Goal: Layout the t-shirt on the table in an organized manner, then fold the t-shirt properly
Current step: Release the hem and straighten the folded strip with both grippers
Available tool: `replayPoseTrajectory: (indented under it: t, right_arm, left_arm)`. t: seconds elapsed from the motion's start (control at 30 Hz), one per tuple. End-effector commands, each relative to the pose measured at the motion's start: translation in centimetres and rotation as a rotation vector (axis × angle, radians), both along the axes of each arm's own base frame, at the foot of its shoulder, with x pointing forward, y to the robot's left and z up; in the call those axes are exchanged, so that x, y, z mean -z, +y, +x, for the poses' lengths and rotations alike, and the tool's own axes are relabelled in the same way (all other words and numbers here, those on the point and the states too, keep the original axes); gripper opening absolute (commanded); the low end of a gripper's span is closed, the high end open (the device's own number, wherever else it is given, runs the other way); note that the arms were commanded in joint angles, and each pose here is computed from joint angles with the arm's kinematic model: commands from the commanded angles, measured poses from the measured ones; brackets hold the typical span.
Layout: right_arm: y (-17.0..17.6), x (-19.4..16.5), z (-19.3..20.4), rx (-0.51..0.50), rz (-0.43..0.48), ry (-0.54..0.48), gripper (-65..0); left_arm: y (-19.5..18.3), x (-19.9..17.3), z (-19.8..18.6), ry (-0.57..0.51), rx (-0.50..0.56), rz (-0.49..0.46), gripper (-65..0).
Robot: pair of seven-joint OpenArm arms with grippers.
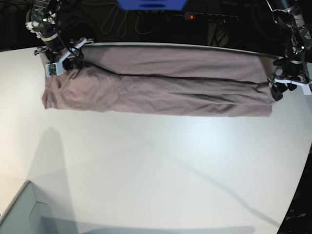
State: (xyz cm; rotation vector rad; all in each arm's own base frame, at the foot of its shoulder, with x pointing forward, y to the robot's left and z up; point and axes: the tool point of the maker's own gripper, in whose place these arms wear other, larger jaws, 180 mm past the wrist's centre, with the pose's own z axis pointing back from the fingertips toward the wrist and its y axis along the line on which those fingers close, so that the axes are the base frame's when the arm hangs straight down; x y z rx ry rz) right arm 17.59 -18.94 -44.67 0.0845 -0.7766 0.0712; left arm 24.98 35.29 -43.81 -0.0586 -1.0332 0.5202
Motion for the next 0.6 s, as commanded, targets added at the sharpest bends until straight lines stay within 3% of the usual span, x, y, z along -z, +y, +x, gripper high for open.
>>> replayPoseTrajectory:
  t: [0.0,0.07,0.33,0.57]
  right_arm:
    - [-0.6,-1.1,0.5,0.004,-0.003,-0.043,-39.6]
    - [-2.0,-1.8,0.4,0.048,-0.024,-0.059,-36.4]
    - [-5.9,-5.5,0.4,0.228,-0.088,-0.156,-35.5]
    - [-4.6,-7.1,1.6,0.182,-0.093,-0.200,-35.5]
  left_arm:
    - [0.8,-1.7,0.9,-0.050,0.002,0.028,-15.0]
    - [0.9,-1.7,0.9,-0.051,0.000,0.028,-11.1]
    - [0.8,-1.5,0.9,-0.048,-0.002,0.022,-10.9]
    - [0.7,-1.3,0.8,-0.045,-0.004,0.018,-10.9]
